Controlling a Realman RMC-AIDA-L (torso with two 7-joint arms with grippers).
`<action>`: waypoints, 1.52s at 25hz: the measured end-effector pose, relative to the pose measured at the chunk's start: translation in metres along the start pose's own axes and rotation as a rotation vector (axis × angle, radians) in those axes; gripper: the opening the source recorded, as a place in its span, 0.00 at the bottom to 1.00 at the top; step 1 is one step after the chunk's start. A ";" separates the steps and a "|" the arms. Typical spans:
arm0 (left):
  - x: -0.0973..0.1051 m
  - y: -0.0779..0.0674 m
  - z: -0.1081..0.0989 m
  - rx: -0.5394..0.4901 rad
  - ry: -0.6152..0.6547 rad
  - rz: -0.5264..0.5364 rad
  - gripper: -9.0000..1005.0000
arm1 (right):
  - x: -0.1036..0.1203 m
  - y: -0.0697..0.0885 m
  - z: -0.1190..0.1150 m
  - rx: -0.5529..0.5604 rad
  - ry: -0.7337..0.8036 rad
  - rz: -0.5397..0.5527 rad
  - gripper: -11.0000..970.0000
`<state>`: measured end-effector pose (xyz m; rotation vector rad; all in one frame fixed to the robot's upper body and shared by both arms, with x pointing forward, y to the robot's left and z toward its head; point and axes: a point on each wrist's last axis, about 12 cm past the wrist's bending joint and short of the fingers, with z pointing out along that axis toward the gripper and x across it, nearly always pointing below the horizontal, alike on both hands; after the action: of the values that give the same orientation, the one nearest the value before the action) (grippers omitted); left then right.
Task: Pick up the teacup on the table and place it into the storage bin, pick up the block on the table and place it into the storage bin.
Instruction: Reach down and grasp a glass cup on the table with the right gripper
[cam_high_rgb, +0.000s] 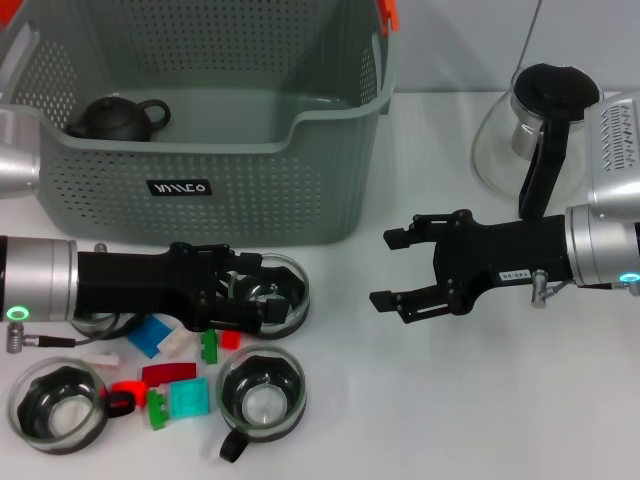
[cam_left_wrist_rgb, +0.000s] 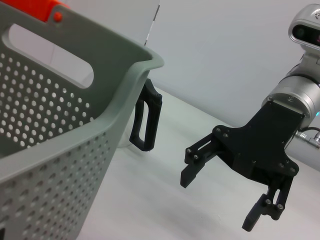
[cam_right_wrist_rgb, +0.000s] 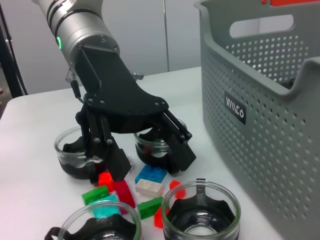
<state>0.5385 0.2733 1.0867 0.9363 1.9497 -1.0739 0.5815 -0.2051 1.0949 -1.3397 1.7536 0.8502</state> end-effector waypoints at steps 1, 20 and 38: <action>0.000 0.000 0.000 -0.001 -0.001 0.000 0.89 | 0.000 0.000 0.000 0.005 0.001 0.000 0.91; 0.000 0.001 0.000 -0.012 0.003 0.003 0.89 | -0.001 -0.006 0.004 0.056 0.011 0.037 0.91; 0.007 -0.009 -0.027 0.031 0.012 0.017 0.89 | -0.009 0.009 -0.002 -0.089 -0.025 -0.086 0.91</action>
<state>0.5210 0.2950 1.0949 0.9765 1.9365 -1.0940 0.5738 -0.2003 1.1037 -1.4454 1.6430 0.9016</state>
